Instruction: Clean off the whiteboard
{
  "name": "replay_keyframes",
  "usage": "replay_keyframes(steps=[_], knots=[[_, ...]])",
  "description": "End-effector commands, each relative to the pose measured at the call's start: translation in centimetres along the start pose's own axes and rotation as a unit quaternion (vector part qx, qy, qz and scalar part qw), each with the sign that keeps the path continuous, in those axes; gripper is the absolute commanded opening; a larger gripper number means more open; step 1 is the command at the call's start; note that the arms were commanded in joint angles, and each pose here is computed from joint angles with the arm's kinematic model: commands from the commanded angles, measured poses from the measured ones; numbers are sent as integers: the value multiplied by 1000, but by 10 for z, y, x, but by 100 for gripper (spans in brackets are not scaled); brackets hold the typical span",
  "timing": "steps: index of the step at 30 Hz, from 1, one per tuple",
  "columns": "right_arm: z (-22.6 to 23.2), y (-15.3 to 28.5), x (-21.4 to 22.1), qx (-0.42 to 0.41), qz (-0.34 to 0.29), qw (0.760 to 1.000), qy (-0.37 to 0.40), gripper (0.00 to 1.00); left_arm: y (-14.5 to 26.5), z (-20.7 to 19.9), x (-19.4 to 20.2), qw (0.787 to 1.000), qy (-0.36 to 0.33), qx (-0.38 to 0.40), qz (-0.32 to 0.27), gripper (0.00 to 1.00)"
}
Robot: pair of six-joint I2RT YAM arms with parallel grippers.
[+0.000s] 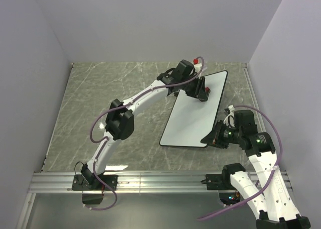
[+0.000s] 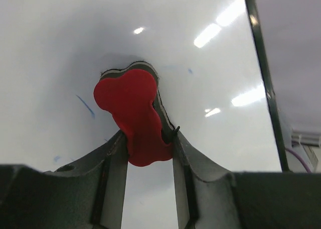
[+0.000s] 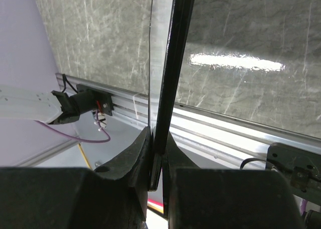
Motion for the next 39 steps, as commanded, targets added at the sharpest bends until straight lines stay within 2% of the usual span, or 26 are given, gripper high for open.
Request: replay_keyframes(steps=[1, 3, 8, 12, 17, 22, 28, 32, 36, 39], knots=[[10, 2, -5, -69, -6, 990, 125, 0, -28, 37, -7, 996, 26, -75, -45, 0], [10, 2, -4, -71, -3, 990, 124, 0, -35, 66, -8, 991, 47, -113, -48, 0], [9, 2, -2, -67, -1, 990, 123, 0, -42, 87, -4, 989, 28, -137, -36, 0], [9, -1, -4, -65, -1, 990, 122, 0, -33, 71, 14, 994, 10, -106, 4, 0], [8, -4, -9, -66, -7, 990, 125, 0, -21, 20, 36, 997, -41, -43, 45, 0], [9, -4, -13, -60, -15, 989, 131, 0, -12, 10, 46, 997, -10, -26, 69, 0], [11, -4, -21, -60, -27, 988, 142, 0, -4, 37, 66, 991, 15, -104, 87, 0], [13, -4, -24, -63, -31, 987, 147, 0, -2, 83, 81, 982, 71, -142, 102, 0], [13, -3, -24, -65, -33, 986, 147, 0, -5, 113, 74, 976, 105, -164, 95, 0], [13, -3, -23, -67, -33, 986, 148, 0, -13, 113, 59, 980, 86, -160, 81, 0]])
Point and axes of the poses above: each gripper's point midway between its finger pads, its own y axis back along the fingers, its own z axis along the line the jaws close on, x = y × z, the point moved 9 cm from there along y, back along the fingers, and after that the axes turned 15 degrees about y, right-handed, at the moved point
